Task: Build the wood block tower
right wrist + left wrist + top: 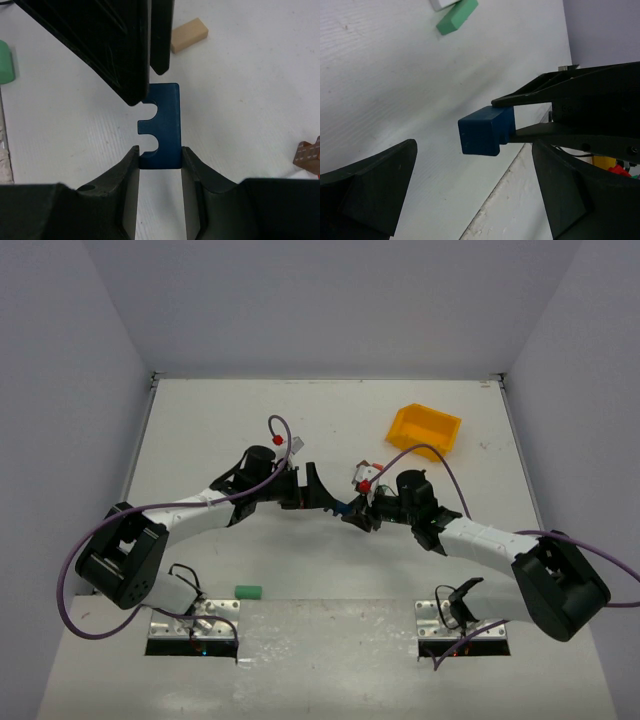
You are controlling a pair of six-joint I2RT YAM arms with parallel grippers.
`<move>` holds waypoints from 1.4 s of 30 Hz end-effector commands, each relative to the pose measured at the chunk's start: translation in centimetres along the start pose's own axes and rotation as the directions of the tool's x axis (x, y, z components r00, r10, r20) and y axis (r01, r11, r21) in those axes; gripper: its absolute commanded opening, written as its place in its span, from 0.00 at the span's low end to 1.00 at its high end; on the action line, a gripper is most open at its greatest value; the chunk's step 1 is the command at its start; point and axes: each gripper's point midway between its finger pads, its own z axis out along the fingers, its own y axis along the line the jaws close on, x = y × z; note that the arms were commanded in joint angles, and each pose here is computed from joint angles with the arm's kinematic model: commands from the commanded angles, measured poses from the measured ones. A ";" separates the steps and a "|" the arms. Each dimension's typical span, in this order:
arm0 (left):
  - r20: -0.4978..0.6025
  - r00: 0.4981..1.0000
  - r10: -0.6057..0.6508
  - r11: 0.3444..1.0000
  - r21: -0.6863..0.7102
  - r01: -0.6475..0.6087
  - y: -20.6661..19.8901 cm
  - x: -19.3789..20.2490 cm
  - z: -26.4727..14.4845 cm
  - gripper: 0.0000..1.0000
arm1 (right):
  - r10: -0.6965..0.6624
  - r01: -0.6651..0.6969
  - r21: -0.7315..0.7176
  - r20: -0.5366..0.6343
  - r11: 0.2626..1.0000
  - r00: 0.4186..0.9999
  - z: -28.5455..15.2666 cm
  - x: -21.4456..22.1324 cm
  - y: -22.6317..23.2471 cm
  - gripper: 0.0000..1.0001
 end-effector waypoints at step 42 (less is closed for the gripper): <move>0.347 0.559 0.753 0.342 0.519 -0.783 -10.4 3.0 -4.2 0.00 | 0.133 -0.144 -0.293 -0.057 0.945 0.990 -4.4 -6.5 6.5 0.99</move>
